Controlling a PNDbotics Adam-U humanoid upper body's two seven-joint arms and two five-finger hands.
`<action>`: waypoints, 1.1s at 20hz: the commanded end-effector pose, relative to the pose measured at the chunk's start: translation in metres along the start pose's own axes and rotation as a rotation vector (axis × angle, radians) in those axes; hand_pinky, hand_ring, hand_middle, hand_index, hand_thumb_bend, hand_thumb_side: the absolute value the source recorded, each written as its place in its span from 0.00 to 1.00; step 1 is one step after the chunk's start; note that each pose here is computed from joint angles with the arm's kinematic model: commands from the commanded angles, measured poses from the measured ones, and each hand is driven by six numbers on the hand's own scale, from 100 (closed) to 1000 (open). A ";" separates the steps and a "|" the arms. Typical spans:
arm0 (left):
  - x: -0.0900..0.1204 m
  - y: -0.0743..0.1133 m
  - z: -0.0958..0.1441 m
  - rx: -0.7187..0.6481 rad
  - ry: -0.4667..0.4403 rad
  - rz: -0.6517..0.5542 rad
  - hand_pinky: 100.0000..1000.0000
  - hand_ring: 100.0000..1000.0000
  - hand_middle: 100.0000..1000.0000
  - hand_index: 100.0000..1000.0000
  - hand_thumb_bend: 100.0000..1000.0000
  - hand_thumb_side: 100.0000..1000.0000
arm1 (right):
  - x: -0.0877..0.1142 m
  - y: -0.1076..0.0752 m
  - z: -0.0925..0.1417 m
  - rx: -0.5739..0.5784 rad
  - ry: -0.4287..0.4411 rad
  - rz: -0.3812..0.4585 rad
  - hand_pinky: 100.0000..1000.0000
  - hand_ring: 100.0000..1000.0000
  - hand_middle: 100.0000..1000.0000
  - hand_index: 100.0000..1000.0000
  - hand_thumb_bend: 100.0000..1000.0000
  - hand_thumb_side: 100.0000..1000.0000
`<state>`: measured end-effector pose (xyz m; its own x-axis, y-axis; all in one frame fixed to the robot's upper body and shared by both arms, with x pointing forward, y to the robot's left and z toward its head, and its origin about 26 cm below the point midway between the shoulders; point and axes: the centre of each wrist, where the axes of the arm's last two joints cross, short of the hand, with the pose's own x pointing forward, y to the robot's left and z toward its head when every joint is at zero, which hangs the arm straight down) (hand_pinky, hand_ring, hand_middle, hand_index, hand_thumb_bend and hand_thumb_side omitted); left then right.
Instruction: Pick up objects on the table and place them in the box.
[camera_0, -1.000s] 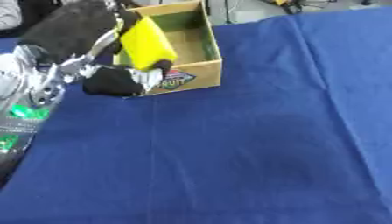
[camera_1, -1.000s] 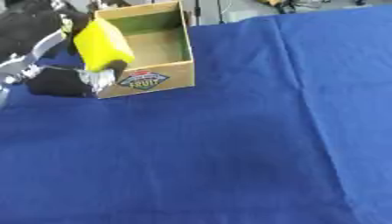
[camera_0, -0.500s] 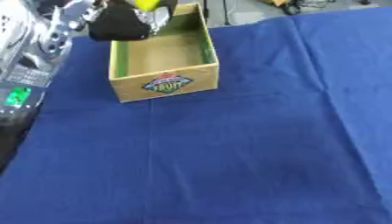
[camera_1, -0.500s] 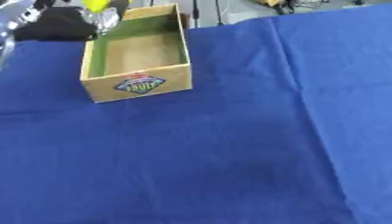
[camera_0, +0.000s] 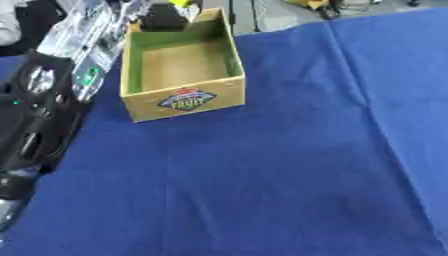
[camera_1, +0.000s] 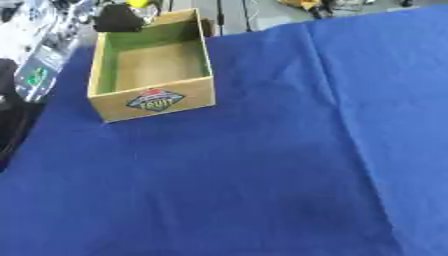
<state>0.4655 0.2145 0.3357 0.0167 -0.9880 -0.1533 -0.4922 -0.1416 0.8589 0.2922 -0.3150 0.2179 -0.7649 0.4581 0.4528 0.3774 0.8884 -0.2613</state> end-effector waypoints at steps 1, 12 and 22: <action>-0.009 -0.005 -0.011 0.040 0.043 -0.036 0.00 0.21 0.18 0.45 0.00 0.77 | 0.006 -0.002 -0.007 0.012 -0.036 0.005 0.70 0.61 0.64 0.75 0.00 0.59; -0.010 -0.028 -0.013 0.015 0.077 -0.074 0.00 0.26 0.23 0.51 0.00 0.80 | 0.007 -0.001 -0.008 0.014 -0.039 0.001 0.70 0.61 0.64 0.75 0.00 0.59; -0.014 -0.039 -0.012 -0.121 0.108 -0.081 0.46 0.67 0.68 0.86 0.08 0.89 | 0.006 -0.001 -0.007 0.010 -0.032 -0.001 0.70 0.61 0.64 0.75 0.00 0.59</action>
<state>0.4966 0.2298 0.2938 0.1339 -0.9734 -0.1860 -0.3602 -0.2226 0.9059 0.2931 -0.3127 0.2190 -0.7692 0.4523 0.4514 0.3685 0.8911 -0.2649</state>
